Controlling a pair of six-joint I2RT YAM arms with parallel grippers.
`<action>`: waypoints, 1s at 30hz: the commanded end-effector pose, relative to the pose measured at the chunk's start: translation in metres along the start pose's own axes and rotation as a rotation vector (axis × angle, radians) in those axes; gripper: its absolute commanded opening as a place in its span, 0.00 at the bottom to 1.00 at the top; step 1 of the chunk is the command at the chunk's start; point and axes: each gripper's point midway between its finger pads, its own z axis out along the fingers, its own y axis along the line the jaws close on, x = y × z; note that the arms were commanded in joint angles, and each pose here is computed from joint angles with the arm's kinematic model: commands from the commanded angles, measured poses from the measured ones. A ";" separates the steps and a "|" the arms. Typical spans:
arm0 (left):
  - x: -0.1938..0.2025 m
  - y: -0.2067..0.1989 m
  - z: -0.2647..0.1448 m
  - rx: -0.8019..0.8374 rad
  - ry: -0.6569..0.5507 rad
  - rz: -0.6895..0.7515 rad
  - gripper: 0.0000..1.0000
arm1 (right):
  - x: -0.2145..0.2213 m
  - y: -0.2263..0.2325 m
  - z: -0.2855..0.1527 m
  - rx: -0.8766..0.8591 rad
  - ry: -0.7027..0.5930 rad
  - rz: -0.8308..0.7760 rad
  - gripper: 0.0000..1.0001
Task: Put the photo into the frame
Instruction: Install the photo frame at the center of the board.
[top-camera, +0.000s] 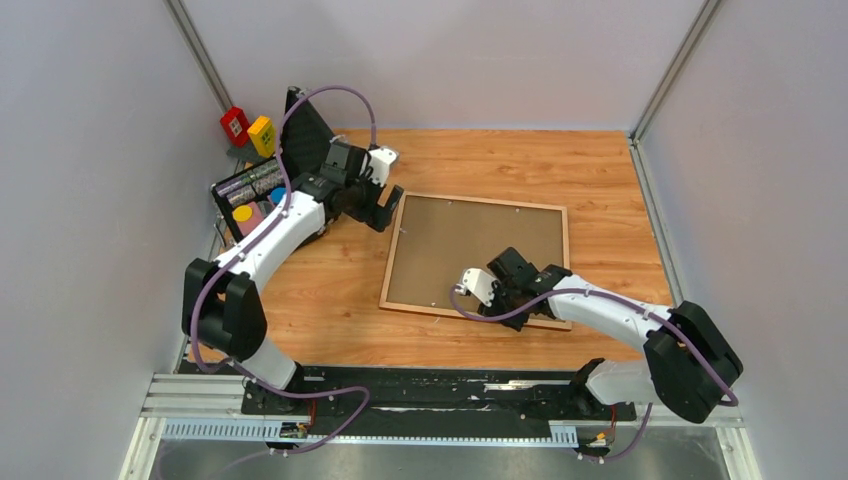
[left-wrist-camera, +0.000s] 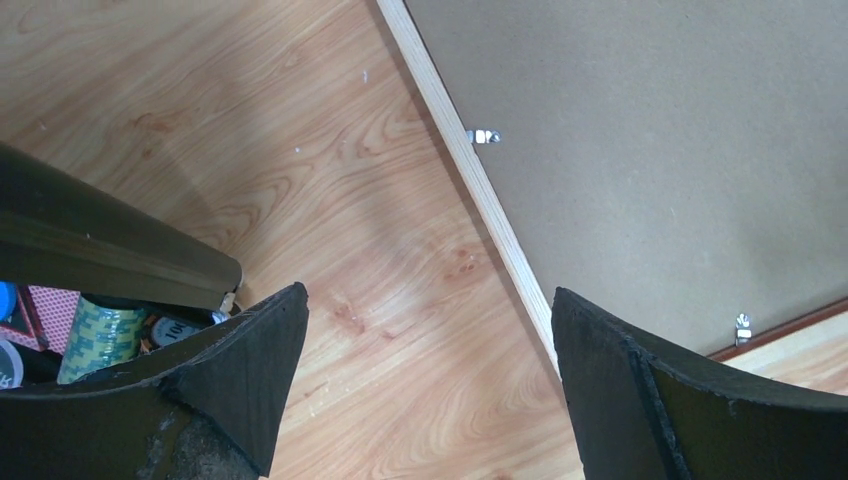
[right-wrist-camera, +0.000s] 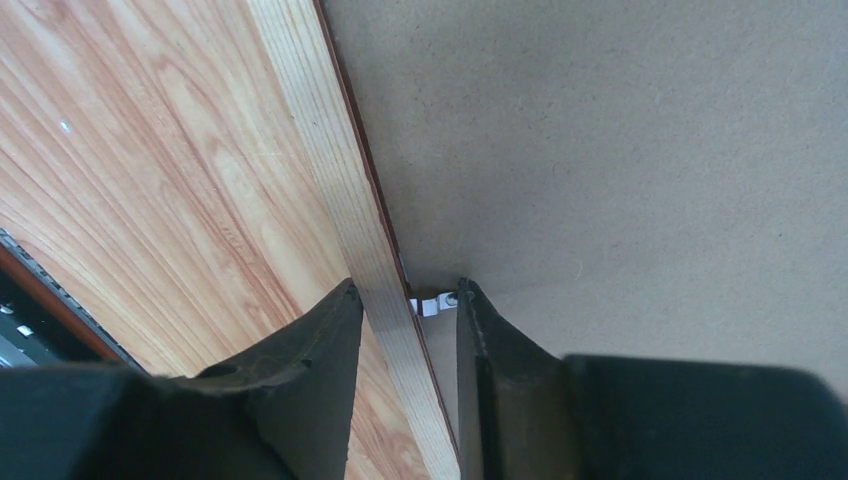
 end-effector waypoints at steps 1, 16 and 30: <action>-0.008 -0.007 -0.021 0.041 -0.062 0.071 0.99 | 0.002 0.005 0.007 -0.025 0.010 0.012 0.21; 0.036 -0.048 -0.056 0.226 -0.129 0.450 1.00 | -0.063 0.009 -0.054 -0.137 -0.155 -0.006 0.00; 0.055 -0.085 -0.075 0.192 -0.108 0.763 1.00 | -0.060 0.005 -0.051 -0.188 -0.113 0.024 0.28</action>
